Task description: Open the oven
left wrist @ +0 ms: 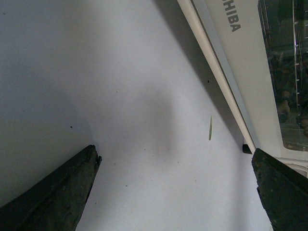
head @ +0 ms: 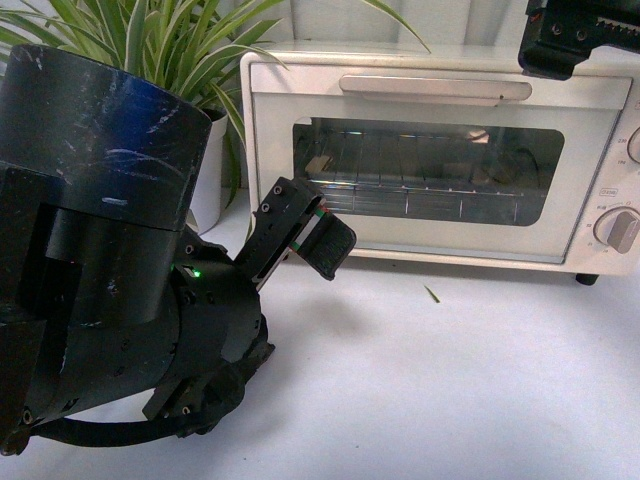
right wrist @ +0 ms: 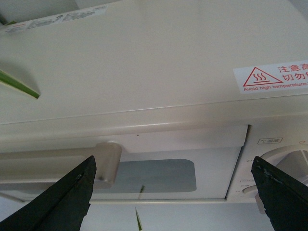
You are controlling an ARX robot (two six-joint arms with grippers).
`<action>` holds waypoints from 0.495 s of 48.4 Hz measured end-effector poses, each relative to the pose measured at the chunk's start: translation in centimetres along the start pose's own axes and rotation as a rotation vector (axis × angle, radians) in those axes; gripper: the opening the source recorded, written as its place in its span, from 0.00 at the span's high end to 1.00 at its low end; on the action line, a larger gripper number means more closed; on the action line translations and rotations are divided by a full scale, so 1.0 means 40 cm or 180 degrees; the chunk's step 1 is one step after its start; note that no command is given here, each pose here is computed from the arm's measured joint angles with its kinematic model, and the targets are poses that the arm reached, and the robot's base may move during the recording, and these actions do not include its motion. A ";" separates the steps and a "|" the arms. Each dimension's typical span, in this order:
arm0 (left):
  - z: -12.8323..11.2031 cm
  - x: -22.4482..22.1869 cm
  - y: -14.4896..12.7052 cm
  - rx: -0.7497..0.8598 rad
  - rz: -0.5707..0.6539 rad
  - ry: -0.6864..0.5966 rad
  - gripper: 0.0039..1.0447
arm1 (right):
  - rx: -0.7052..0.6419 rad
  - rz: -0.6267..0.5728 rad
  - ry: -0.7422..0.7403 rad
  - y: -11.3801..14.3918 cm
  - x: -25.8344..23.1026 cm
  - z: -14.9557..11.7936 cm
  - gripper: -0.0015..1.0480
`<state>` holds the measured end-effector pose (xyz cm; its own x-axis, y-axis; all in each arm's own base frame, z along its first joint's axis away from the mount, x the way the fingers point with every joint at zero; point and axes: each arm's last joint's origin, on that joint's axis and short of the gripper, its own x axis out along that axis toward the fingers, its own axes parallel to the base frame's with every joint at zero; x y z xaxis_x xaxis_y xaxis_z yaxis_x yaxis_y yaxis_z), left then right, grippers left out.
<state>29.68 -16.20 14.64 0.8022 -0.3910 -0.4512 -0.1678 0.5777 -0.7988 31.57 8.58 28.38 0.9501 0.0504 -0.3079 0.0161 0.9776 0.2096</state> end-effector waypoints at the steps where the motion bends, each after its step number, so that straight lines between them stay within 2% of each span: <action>1: 0.000 0.000 0.001 0.0000 0.0003 0.0000 0.06 | 0.0009 -0.0006 0.0020 0.001 0.005 -0.001 0.09; 24: 0.002 -0.001 0.002 -0.0005 0.0000 0.0001 0.06 | 0.0028 -0.0122 0.0107 0.008 0.027 -0.003 0.09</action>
<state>29.69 -16.08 14.63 0.8020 -0.3913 -0.4513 -0.1686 0.5765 -0.7995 32.56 8.99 28.00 0.9377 0.0201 -0.3469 0.0550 0.9772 0.2052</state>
